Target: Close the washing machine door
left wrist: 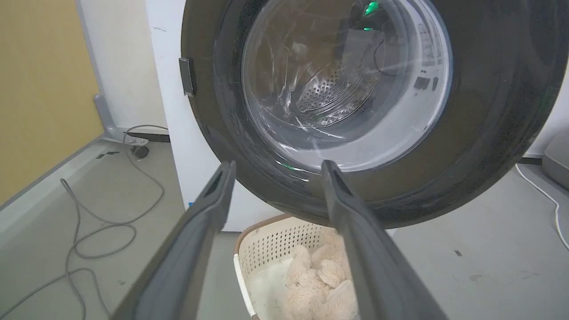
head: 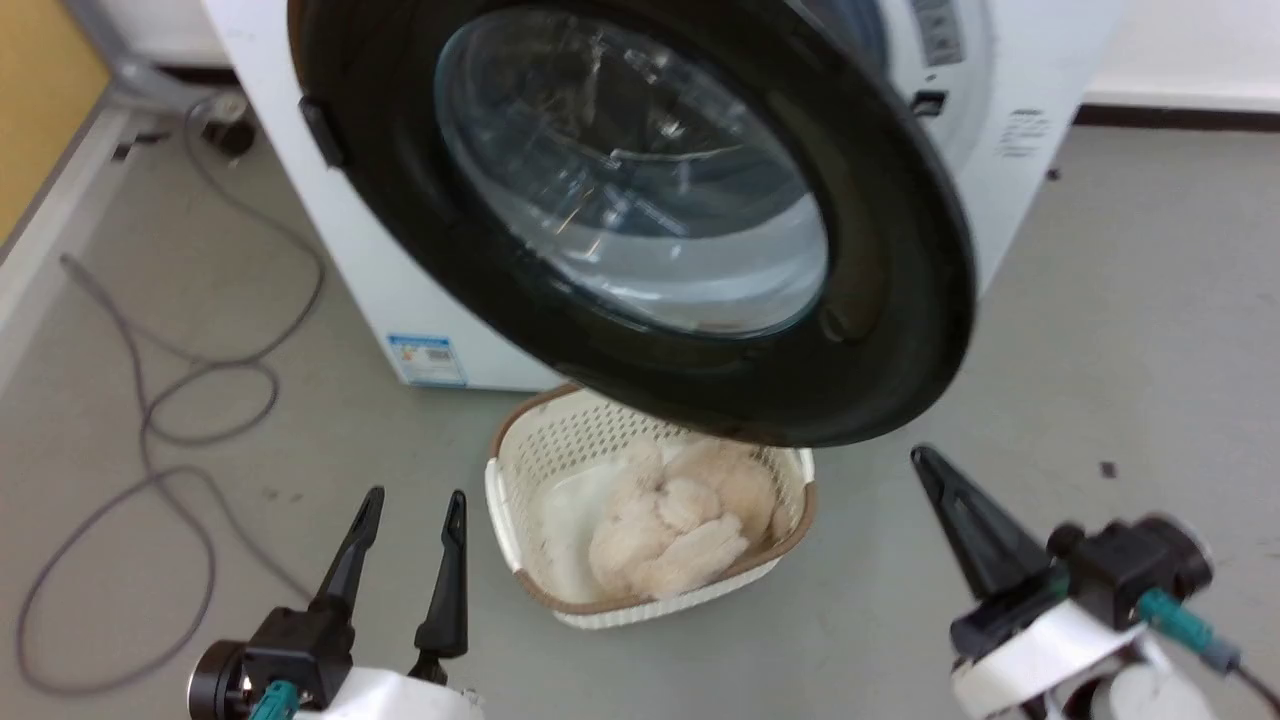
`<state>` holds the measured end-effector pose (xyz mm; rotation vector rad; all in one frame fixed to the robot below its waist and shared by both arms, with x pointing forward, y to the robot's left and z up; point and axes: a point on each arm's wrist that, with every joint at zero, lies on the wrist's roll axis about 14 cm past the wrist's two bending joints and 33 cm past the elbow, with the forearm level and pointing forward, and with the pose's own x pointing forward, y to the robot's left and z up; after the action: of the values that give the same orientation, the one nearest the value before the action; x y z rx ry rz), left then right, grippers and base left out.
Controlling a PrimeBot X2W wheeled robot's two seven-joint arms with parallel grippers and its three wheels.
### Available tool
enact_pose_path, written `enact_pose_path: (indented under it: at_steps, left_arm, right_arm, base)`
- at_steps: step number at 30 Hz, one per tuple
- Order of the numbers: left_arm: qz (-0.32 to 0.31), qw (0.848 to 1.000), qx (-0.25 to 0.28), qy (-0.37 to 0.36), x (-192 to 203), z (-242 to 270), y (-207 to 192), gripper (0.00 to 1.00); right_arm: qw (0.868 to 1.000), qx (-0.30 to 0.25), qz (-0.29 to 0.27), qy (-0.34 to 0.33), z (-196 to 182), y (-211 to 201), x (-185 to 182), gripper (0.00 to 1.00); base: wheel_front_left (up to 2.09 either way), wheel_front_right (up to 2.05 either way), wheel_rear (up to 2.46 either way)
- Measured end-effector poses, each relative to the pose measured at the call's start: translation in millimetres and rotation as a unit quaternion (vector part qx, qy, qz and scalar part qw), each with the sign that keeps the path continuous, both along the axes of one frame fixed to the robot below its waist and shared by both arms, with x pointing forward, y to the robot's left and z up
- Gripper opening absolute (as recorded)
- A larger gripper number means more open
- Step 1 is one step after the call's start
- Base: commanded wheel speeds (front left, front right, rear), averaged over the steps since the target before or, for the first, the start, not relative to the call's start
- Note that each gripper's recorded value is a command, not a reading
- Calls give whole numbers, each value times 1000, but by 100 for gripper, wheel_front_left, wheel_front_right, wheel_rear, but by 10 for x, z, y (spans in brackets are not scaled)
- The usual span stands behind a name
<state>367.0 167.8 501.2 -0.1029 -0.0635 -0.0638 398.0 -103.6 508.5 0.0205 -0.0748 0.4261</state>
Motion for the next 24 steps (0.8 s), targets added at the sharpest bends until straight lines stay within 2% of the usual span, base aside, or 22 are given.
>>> enact_pose_path:
  at_steps: [8,15,24]
  left_arm:
    - [18,1000,7,11,109,-83,115,100]
    - [37,999,14,28,192,-200,223,100]
    - [55,997,18,44,283,-317,293,100]
  right_arm:
    - [998,-43,48,-11,28,59,538,0]
    - [997,-50,50,-1,-6,6,1097,0]
    - [999,-35,18,17,-67,-147,1716,0]
  base:
    - [0,0,0]
    - [0,0,0]
    - [0,0,0]
